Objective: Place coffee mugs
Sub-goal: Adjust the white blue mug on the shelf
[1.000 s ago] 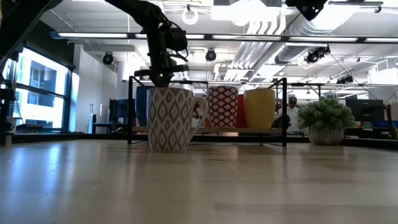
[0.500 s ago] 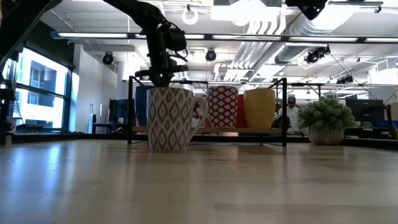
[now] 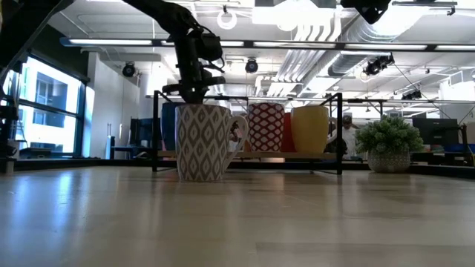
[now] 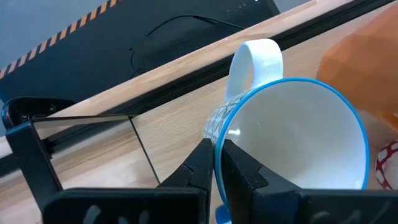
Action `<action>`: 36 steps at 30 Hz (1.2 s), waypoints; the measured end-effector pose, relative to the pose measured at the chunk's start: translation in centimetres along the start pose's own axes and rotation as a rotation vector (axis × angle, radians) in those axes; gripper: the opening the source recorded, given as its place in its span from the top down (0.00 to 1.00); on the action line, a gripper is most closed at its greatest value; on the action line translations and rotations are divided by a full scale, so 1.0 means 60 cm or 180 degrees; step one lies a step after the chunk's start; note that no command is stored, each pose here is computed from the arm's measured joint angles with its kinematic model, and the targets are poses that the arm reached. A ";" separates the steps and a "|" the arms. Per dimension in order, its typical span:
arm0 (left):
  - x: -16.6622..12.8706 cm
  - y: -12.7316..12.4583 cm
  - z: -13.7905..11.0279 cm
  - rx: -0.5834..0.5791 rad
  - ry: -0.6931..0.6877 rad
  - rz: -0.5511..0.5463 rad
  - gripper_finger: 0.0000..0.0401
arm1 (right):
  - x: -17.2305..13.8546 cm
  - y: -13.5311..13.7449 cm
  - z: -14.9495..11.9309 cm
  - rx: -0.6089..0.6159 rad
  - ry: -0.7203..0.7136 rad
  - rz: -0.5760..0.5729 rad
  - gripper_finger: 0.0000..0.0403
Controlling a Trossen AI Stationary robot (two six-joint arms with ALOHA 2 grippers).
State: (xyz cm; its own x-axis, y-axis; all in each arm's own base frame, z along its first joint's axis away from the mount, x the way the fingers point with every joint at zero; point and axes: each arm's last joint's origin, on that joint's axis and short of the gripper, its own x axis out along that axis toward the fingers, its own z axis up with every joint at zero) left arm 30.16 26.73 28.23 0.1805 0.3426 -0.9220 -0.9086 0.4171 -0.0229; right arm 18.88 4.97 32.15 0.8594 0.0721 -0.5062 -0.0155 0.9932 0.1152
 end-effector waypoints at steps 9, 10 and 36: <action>0.000 0.001 0.000 -0.0019 0.0010 -0.0021 0.95 | 0.000 0.000 0.000 0.0010 0.0002 0.0011 0.74; 0.000 0.001 0.000 -0.0020 0.0011 -0.0020 0.94 | 0.000 0.000 0.000 0.0010 0.0002 0.0009 0.74; 0.000 0.011 0.004 -0.0011 0.0023 -0.0049 0.75 | 0.000 0.000 0.000 0.0058 0.0002 0.0007 0.74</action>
State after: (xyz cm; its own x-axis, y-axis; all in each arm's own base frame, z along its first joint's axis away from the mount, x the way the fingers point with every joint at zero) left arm 29.67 27.21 28.32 0.1917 0.3301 -0.9243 -0.9070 0.4194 -0.0384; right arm 18.88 4.97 32.16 0.8590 0.0744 -0.5065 -0.0081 0.9912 0.1319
